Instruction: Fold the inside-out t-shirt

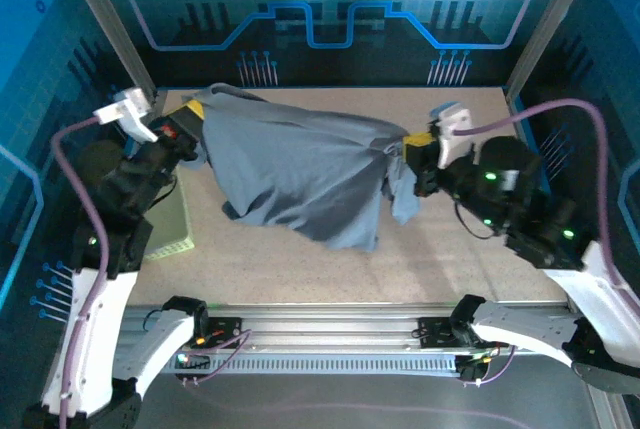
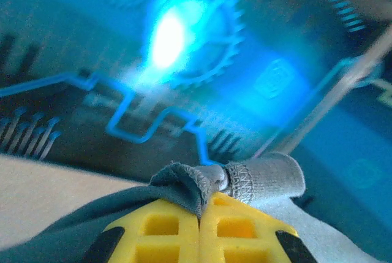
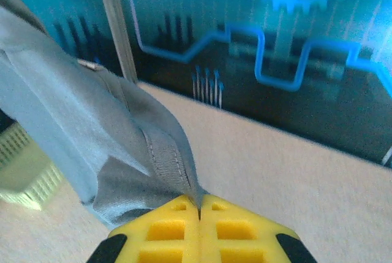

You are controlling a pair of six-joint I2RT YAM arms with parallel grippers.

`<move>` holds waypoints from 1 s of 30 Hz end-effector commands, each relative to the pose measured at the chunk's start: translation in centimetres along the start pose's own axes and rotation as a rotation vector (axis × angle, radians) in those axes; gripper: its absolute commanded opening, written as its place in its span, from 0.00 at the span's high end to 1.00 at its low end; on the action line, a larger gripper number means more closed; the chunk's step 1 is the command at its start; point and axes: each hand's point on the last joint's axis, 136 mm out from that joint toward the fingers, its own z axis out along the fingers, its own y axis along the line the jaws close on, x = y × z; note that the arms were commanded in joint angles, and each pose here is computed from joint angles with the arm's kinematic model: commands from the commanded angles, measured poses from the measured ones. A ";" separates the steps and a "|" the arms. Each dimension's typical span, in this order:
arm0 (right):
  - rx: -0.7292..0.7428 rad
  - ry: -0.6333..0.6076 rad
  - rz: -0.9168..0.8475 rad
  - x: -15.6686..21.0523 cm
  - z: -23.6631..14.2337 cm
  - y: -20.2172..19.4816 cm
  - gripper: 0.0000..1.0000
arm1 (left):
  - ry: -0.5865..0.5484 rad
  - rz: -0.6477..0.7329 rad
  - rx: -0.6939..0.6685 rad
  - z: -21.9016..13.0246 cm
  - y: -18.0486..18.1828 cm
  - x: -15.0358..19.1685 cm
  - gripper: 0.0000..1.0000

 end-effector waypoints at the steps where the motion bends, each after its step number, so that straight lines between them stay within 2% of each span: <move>1: -0.090 -0.122 -0.015 -4.2 -4.9 0.5 1.00 | -0.128 0.042 0.233 -4.0 -7.3 -5.1 1.00; 5: -0.193 -0.260 0.010 -8.9 -9.4 1.4 1.00 | -0.203 0.077 0.381 -7.9 -12.3 -8.3 1.00; 7: -0.217 -0.306 0.016 -10.4 -10.6 1.6 1.00 | -0.221 0.070 0.427 -8.8 -13.6 -9.1 1.00; 9: -0.193 -0.315 0.020 -11.1 -10.4 1.3 1.00 | -0.220 0.054 0.443 -8.4 -13.9 -9.4 1.00; 11: -0.125 -0.284 0.007 -10.7 -8.4 0.6 1.00 | -0.191 0.023 0.403 -6.2 -12.6 -8.9 1.00; 15: 0.077 -0.157 -0.058 -7.9 -2.2 -1.4 1.00 | -0.070 -0.026 0.261 0.3 -7.4 -5.6 1.00; 19: 0.223 -0.005 -0.082 -3.0 4.6 -4.0 1.00 | 0.110 -0.090 0.094 8.0 -0.1 0.8 1.00; 25: 0.347 0.240 0.057 8.4 14.1 -11.4 1.00 | 0.342 -0.140 -0.164 16.3 11.4 12.2 1.00; 30: 0.377 0.381 0.123 14.8 20.3 -15.9 1.00 | 0.511 -0.164 -0.323 21.1 19.1 20.2 1.00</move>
